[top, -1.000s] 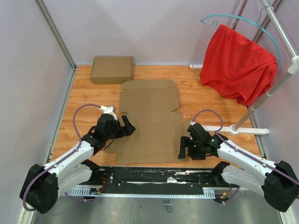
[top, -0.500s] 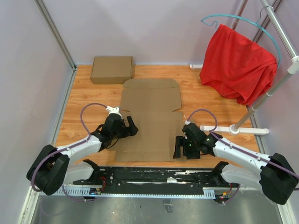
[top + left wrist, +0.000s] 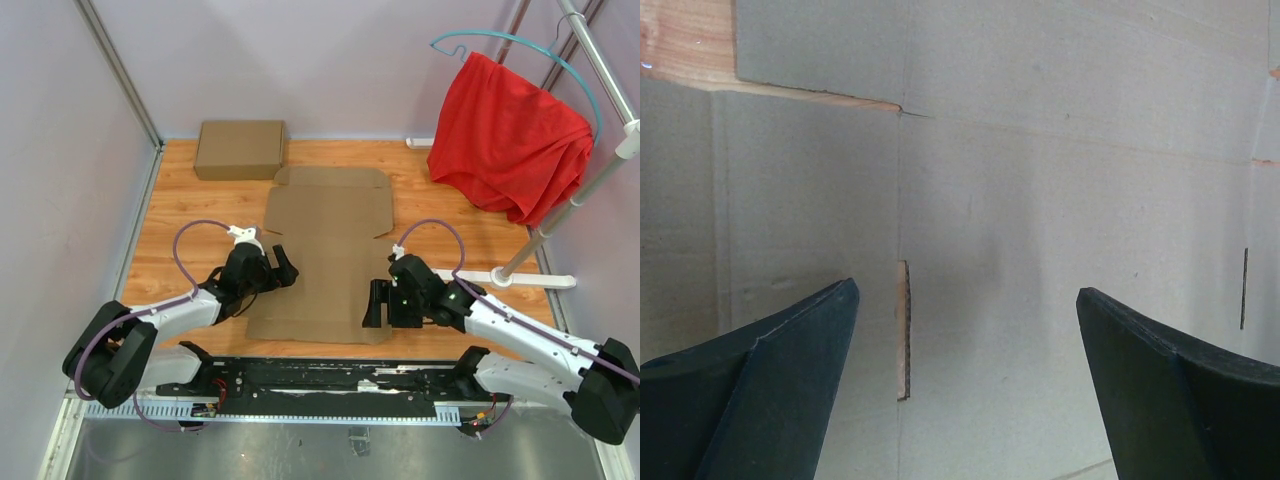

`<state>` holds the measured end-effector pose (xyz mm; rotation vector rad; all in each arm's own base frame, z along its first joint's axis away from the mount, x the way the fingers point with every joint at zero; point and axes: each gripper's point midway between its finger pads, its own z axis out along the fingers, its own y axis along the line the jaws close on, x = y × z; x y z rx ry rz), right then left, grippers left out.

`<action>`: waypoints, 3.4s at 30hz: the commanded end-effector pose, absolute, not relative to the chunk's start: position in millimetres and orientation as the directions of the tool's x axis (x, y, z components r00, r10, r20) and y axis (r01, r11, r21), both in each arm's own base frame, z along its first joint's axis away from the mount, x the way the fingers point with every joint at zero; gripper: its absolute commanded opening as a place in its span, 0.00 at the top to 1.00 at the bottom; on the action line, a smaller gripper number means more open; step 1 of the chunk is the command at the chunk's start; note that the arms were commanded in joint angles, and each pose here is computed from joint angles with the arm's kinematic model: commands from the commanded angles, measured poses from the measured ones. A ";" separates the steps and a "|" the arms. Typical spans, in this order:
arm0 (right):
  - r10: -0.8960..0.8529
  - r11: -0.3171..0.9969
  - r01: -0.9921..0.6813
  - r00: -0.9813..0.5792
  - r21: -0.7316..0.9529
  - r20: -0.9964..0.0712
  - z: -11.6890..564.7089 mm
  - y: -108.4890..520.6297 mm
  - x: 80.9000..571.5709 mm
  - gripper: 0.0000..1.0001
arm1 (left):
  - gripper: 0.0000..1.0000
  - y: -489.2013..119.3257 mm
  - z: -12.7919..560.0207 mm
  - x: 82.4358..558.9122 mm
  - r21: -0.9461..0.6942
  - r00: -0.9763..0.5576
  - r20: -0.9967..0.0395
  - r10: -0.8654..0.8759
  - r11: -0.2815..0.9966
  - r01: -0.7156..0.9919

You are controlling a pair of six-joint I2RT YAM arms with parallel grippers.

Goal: Fold the paper box

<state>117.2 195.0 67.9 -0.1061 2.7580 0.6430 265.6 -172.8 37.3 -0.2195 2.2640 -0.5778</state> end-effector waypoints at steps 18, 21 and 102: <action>-0.165 0.908 -0.274 -0.930 0.318 -0.329 47.1 259.0 130.7 0.25 | 0.01 -164.0 0.0 227.4 -0.449 -0.770 -0.562 -0.303 0.893 -0.024; -0.187 0.946 -0.255 -0.934 0.199 -0.304 41.5 244.6 130.9 0.27 | 0.01 -162.9 0.8 226.7 -0.447 -0.767 -0.564 -0.305 0.894 -0.026; 0.251 0.943 0.115 -0.862 0.312 -0.440 56.1 175.3 185.0 0.99 | 0.01 -173.1 81.0 168.6 -0.500 -0.846 -0.412 -0.337 0.860 -0.099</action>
